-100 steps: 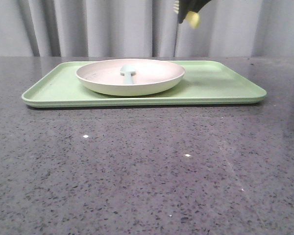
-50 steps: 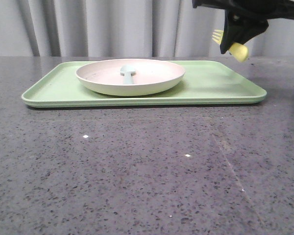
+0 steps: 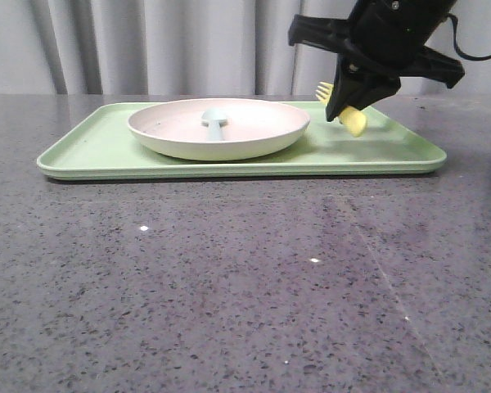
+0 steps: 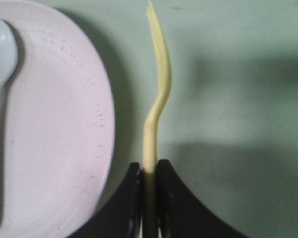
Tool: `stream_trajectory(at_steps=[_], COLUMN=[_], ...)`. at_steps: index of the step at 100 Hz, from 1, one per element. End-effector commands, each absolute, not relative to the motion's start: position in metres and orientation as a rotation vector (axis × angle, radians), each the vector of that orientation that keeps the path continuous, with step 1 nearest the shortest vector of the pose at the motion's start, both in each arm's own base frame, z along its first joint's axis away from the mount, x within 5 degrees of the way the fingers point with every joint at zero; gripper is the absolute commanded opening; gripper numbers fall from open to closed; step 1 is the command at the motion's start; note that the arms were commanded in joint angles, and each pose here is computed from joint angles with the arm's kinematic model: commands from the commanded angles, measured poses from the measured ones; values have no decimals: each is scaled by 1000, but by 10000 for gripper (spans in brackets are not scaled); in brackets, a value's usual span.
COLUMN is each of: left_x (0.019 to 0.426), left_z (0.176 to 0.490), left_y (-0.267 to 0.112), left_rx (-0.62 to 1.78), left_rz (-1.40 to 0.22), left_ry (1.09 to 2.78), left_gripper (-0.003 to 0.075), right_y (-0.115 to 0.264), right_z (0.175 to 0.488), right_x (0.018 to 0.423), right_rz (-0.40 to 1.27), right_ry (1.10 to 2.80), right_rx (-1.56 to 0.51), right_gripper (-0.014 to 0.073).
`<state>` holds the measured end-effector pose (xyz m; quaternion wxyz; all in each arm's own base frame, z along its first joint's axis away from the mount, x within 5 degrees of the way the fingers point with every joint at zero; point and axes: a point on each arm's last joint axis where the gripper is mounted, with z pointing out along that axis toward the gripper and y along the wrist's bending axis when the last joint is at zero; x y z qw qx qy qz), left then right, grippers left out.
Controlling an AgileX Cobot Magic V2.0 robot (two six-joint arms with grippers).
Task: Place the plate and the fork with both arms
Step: 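Move the fork with the right gripper beside the plate and lower it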
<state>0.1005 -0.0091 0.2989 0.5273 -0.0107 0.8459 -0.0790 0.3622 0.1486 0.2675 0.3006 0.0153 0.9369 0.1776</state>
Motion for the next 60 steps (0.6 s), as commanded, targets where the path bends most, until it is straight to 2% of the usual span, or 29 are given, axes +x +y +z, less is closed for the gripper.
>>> stream_trajectory(at_steps=[1,60], left_x=[103,103], left_z=[313,313], left_y=[-8,-8], left_rx=[-61,-61], left_rz=[-195,-195], left_ry=[1930,1930], left_gripper=[367,367], right_y=[149,133], right_z=[291,286], right_x=[365,372], right_rz=[533,506], right_ry=[2365,2381], right_rx=[28,53], right_gripper=[-115,-115])
